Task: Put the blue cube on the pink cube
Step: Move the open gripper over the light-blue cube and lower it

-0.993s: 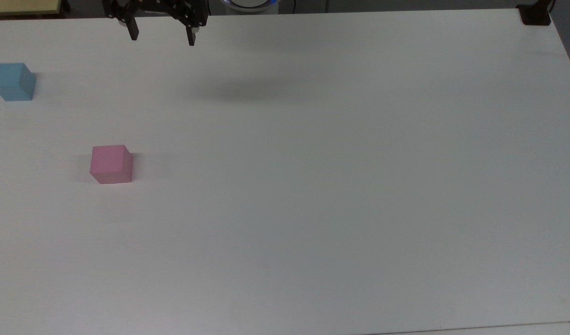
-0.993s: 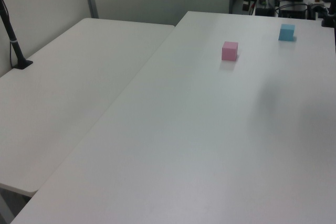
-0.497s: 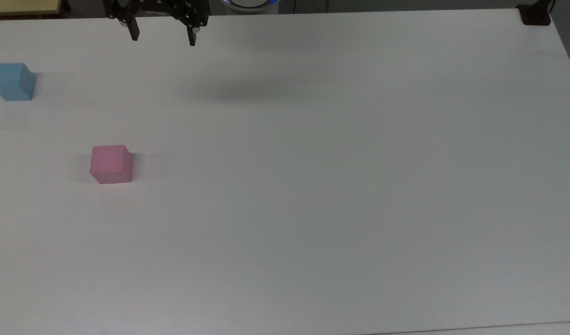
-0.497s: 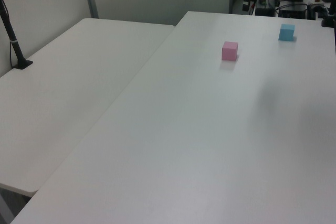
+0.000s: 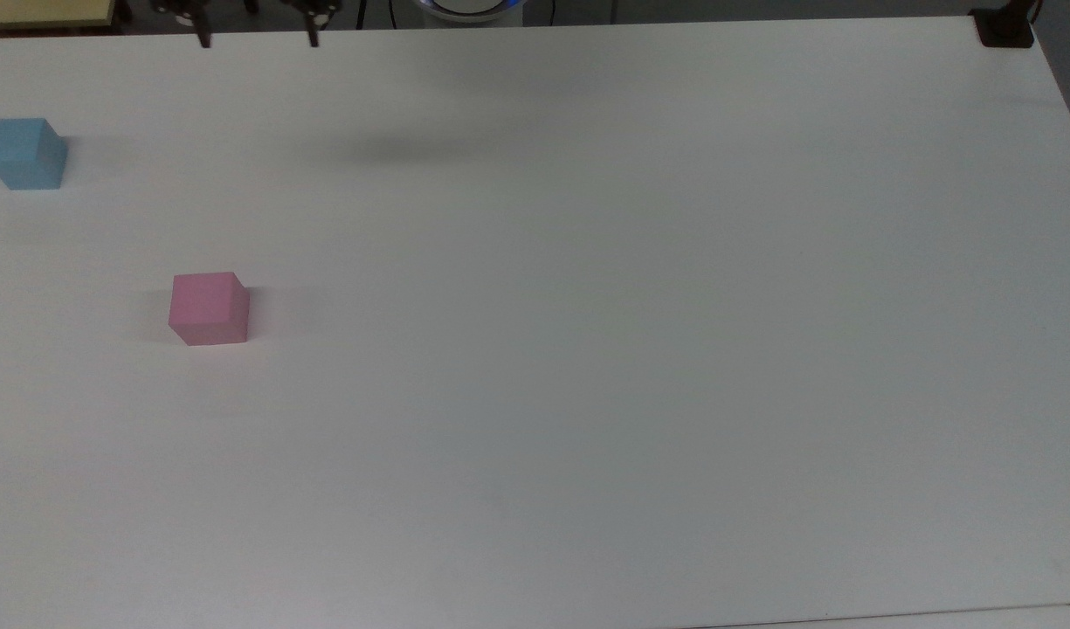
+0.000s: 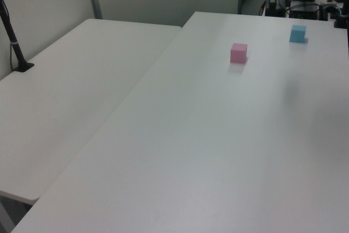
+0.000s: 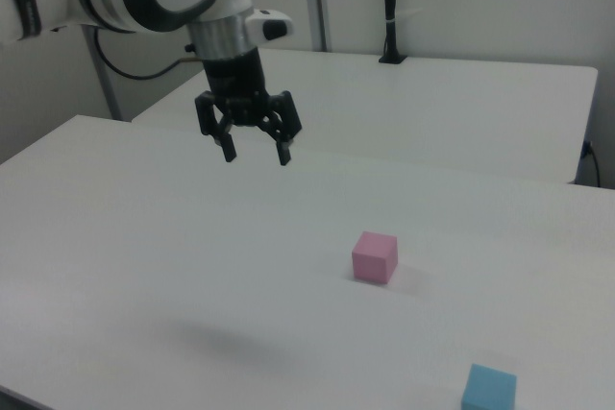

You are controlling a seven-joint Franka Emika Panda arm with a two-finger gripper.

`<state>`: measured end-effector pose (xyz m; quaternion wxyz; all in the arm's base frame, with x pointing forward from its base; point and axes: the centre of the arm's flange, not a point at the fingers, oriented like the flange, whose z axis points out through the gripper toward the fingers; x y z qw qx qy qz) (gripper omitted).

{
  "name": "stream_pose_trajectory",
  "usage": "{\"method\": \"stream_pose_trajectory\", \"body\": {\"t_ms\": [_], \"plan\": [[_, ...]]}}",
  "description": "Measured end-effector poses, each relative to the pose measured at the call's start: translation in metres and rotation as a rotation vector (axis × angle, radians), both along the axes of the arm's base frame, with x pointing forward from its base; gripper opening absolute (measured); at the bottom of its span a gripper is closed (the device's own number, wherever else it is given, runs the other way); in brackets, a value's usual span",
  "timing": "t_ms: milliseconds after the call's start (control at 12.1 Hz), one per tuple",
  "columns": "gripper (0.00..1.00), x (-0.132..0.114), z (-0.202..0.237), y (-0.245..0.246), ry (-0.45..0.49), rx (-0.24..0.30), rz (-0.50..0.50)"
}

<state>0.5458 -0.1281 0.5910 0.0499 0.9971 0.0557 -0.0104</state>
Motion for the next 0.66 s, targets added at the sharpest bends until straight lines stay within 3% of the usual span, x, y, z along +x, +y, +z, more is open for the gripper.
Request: {"method": "stream_pose_trajectory", "body": {"t_ms": [497,662], "plan": [[1.0,-0.041,-0.026,-0.128,0.044,-0.023,0.078],[1.0,-0.059,-0.066,-0.178,0.023,-0.04,0.077]]}}
